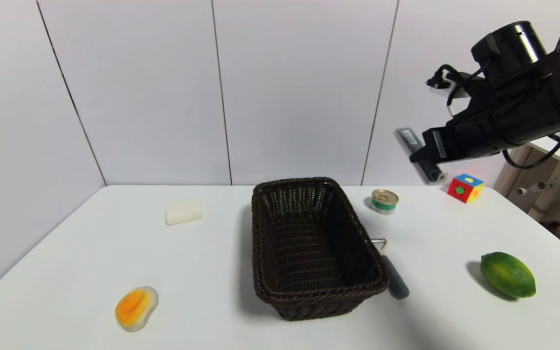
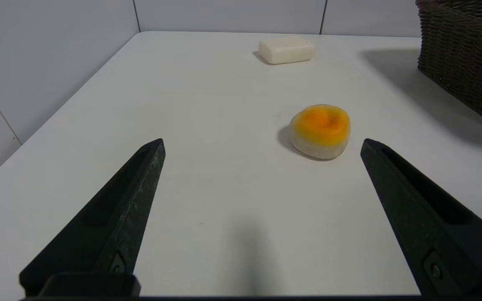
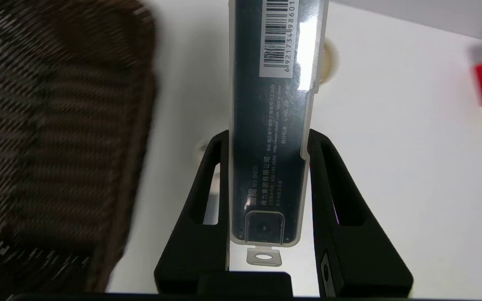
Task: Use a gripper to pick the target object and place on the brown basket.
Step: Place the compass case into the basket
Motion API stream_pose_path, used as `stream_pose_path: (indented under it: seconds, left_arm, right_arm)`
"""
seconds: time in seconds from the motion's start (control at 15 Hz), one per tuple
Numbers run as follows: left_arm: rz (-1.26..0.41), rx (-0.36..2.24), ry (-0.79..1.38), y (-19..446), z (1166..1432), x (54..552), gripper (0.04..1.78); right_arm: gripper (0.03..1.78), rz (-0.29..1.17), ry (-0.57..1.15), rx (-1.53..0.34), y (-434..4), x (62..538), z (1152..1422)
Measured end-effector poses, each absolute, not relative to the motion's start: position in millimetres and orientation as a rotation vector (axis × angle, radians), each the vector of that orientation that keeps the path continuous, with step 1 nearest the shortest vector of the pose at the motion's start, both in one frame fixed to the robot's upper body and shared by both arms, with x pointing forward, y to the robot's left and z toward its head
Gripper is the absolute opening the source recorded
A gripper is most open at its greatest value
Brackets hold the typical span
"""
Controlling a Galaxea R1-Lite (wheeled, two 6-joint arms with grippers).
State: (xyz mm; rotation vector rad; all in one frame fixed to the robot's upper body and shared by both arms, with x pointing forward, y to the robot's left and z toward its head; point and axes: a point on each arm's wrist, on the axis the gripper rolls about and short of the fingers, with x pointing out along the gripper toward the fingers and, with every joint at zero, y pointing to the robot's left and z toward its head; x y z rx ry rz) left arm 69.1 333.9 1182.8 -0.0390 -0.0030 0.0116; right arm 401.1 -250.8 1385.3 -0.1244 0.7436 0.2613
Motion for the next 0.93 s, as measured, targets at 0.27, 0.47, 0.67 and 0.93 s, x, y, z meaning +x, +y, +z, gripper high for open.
stream_pose_path:
  seconds: [0.27, 0.47, 0.67, 0.93]
  left_arm:
    - [0.012, -0.039, -0.003, 334, 1183, 69, 1.69]
    - [0.012, -0.039, -0.003, 334, 1183, 69, 1.69]
    - [0.011, -0.039, -0.003, 334, 1183, 69, 1.69]
    - [0.012, -0.039, -0.003, 334, 1183, 69, 1.69]
  right_arm:
    - [0.54, 0.452, 0.764, -0.199, -200, 356, 1381]
    - [0.54, 0.531, 0.795, -0.200, -176, 336, 1375]
    - [0.54, 0.583, 0.821, -0.213, -157, 327, 1367]
    - [0.88, 0.608, 0.838, -0.234, -147, 327, 1360]
